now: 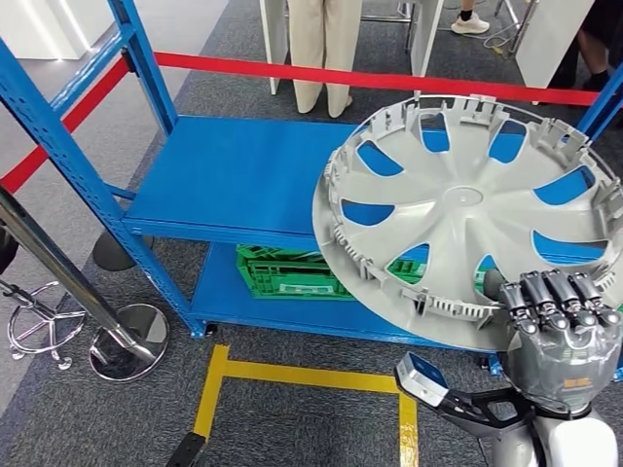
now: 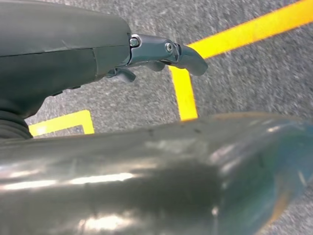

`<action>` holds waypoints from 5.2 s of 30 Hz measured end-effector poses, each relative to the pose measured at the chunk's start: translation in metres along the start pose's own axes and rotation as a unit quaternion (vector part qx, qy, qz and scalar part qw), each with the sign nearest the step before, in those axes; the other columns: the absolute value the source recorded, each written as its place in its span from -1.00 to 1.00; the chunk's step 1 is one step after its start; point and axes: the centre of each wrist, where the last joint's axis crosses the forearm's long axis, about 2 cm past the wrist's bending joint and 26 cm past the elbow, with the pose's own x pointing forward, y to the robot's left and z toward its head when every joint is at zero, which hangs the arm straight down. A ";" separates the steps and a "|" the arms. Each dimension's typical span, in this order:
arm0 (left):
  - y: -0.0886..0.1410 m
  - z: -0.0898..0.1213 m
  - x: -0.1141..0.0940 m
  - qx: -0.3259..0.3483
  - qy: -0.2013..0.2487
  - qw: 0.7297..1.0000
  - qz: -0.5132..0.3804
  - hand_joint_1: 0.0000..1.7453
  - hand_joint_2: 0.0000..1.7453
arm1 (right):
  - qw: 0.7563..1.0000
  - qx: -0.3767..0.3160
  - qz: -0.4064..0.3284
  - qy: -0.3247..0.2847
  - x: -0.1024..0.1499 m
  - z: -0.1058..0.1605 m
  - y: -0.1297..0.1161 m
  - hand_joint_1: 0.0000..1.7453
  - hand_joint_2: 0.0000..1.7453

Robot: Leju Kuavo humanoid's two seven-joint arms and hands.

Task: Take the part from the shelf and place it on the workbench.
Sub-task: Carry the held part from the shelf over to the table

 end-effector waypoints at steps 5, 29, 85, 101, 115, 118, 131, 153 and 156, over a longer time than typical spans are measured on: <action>0.000 0.000 0.001 0.004 -0.001 1.000 0.002 -1.00 -1.00 | 1.000 0.004 0.002 0.006 0.000 0.003 -0.002 1.00 1.00; -0.012 0.004 -0.007 0.001 0.018 1.000 0.006 -1.00 -1.00 | 0.997 0.013 0.024 0.073 -0.003 0.019 -0.031 1.00 1.00; 0.018 -0.002 -0.008 -0.005 0.026 0.999 0.037 -1.00 -1.00 | 0.999 0.001 -0.014 0.053 0.002 0.008 -0.008 1.00 1.00; 0.018 -0.002 -0.009 -0.010 0.026 0.999 0.033 -1.00 -1.00 | 0.999 0.004 -0.016 0.037 0.003 0.010 -0.009 1.00 1.00; 0.015 -0.002 -0.010 -0.012 0.026 0.999 0.032 -1.00 -1.00 | 0.999 0.003 -0.018 0.043 0.006 0.009 -0.009 1.00 1.00; 0.015 -0.002 -0.010 -0.012 0.026 0.999 0.032 -1.00 -1.00 | 0.999 0.003 -0.018 0.041 0.006 0.009 -0.009 1.00 1.00; 0.015 -0.002 -0.009 -0.013 0.024 0.999 0.026 -1.00 -1.00 | 0.999 0.003 -0.019 0.043 0.007 0.008 -0.009 1.00 1.00; 0.015 -0.002 -0.008 -0.012 0.023 0.999 0.020 -1.00 -1.00 | 0.998 -0.002 -0.021 0.059 0.008 0.005 -0.007 1.00 1.00; 0.015 -0.002 -0.008 -0.012 0.023 0.999 0.021 -1.00 -1.00 | 0.997 -0.004 -0.027 0.077 0.010 0.003 -0.007 1.00 1.00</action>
